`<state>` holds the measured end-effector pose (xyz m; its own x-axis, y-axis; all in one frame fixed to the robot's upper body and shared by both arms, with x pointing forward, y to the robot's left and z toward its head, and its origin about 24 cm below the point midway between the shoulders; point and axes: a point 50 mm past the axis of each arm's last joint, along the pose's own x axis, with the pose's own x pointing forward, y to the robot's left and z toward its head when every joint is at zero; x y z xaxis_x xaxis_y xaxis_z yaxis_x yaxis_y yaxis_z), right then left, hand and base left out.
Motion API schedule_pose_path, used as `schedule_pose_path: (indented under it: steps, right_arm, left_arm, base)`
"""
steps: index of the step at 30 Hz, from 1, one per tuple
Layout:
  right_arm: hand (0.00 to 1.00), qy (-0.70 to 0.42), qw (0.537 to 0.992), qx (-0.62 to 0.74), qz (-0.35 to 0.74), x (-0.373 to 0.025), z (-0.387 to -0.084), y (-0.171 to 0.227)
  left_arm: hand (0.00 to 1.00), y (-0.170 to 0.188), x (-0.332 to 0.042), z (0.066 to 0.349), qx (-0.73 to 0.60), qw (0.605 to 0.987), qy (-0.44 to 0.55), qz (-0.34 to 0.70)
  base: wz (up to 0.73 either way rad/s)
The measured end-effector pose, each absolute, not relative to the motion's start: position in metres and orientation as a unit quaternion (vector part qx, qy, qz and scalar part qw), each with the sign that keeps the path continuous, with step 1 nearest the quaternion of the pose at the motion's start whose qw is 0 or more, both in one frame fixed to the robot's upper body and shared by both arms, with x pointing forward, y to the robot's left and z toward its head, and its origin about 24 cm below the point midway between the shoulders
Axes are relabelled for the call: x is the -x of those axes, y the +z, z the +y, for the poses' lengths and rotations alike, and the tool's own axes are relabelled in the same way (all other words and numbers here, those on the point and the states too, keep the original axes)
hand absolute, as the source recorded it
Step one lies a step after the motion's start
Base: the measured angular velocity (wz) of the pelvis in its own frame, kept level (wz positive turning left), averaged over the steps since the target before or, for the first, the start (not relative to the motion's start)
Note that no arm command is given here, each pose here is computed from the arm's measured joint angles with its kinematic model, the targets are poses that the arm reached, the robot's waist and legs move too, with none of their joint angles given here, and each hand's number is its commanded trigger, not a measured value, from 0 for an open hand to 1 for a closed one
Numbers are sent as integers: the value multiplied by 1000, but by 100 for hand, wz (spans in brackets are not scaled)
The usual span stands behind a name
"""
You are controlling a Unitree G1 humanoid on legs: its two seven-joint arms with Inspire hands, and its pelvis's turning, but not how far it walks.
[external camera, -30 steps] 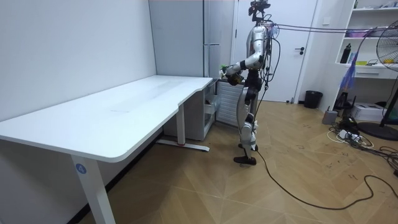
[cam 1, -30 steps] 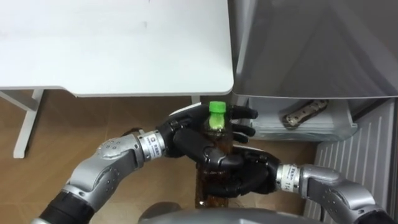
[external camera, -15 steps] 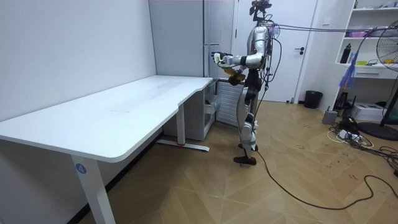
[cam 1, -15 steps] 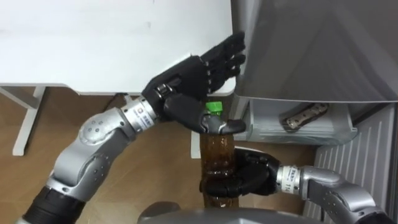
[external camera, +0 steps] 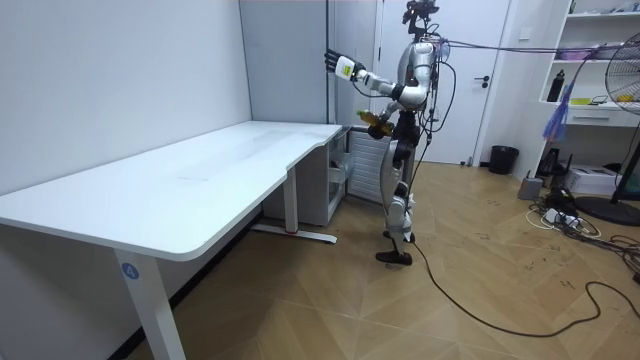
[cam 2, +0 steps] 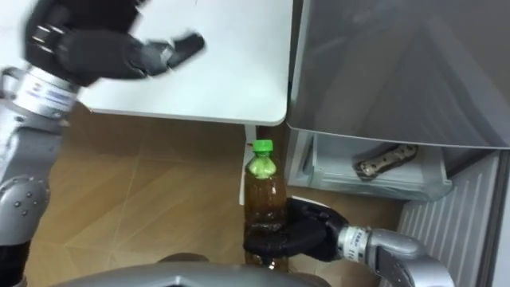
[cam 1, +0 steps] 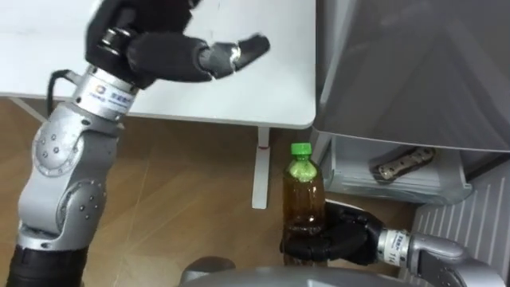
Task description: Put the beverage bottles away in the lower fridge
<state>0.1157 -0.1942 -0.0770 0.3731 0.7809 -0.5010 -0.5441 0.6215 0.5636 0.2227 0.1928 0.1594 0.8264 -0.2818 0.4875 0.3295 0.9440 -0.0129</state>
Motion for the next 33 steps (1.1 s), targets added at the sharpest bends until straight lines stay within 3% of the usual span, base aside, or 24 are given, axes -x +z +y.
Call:
schedule_pose_path:
  steps: [8,14,20,25,33]
  right_arm:
    - [100,395,819,-131,395,-106,-199,-81]
    - [100,376,827,-136,395,-99,-206,-81]
    - [100,366,832,-137,393,-100,-201,-84]
    - [100,360,834,-157,387,-101,-188,-87]
    - [100,356,832,-159,394,-105,-187,-89]
  left_arm:
    - [0,167,-213,230,29,956,12,-291]
    - [0,147,-198,268,33,955,154,-250]
    - [0,79,-180,300,65,955,272,-103]
    - [0,2,-161,301,92,936,334,64]
    - [0,-82,-115,288,87,888,361,272]
  base:
    - [-2]
    - [-1]
    - [2]
    - [1]
    - [0]
